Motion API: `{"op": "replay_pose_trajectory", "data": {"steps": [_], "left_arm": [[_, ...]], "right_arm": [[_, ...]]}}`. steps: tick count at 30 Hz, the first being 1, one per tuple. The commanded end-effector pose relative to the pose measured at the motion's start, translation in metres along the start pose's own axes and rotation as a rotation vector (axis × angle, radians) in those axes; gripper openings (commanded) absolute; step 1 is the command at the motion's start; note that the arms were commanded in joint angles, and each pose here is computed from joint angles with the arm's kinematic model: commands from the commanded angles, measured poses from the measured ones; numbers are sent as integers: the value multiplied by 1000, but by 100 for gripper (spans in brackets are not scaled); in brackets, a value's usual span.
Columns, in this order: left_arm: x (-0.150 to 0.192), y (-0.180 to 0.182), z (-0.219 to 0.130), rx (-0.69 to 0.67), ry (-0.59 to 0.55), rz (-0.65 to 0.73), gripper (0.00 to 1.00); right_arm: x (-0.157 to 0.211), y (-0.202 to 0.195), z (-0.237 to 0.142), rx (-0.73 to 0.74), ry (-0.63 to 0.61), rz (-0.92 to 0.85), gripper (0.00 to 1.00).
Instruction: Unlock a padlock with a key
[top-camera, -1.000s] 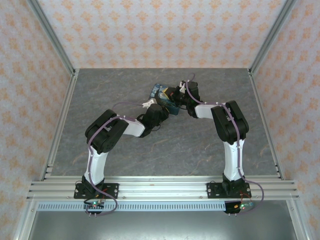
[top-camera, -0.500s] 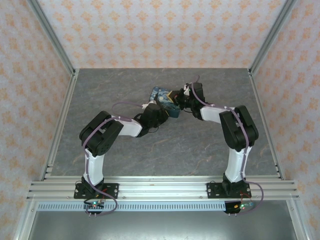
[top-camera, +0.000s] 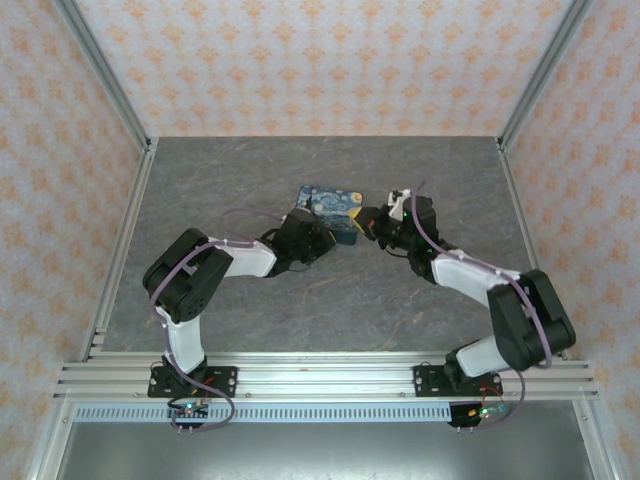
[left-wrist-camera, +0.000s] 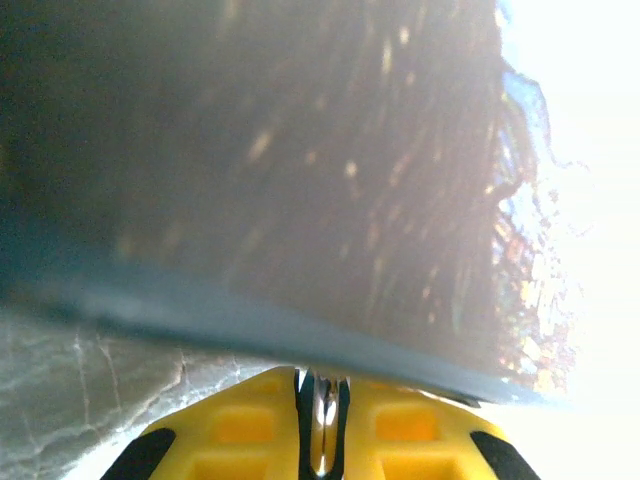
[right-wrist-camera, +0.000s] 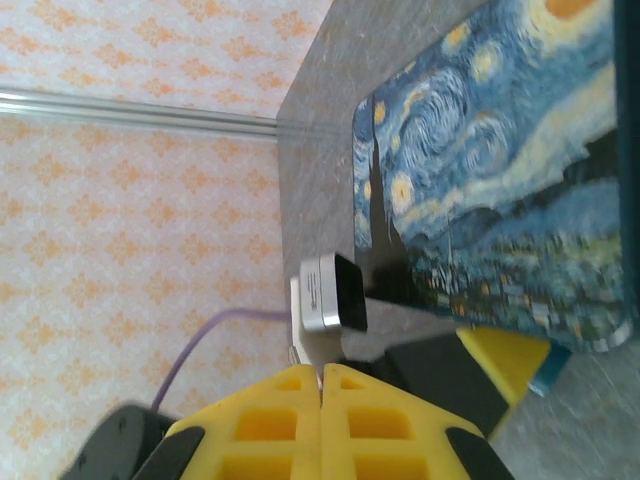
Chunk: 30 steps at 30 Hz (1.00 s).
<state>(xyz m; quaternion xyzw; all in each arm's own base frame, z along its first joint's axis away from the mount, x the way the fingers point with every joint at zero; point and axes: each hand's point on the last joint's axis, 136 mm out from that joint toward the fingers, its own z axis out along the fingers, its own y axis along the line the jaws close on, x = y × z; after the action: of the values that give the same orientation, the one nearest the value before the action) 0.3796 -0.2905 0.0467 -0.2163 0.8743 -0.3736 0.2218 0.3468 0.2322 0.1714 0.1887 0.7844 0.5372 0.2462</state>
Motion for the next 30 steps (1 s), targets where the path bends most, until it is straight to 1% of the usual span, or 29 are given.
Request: {"op": "replay_pose_trajectory", "data": {"steps": [1,5,11,16,22,26,30], "left_arm": [[-2,-29,-11,78,50,-10,0],[-1,-44,-16,128,79,-2,0],[-7,-58,-27,211,101,-42,0],[-12,-71,-39,270,95,-68,0],[-14,-87,-41,341,106,-117,0],[-15,-91,-43,371,103,-150,0],[-14,-88,-45,373,96,-174,0]], "right_arm": [[18,-14,-16,23,7,-26,0],[34,-24,-29,12,15,-23,0],[54,-41,-39,14,34,-11,0],[58,-62,-45,43,-13,47,0],[59,-57,-42,24,-34,81,0],[51,-51,-41,9,-72,105,0],[44,-43,-39,-10,-101,135,0]]}}
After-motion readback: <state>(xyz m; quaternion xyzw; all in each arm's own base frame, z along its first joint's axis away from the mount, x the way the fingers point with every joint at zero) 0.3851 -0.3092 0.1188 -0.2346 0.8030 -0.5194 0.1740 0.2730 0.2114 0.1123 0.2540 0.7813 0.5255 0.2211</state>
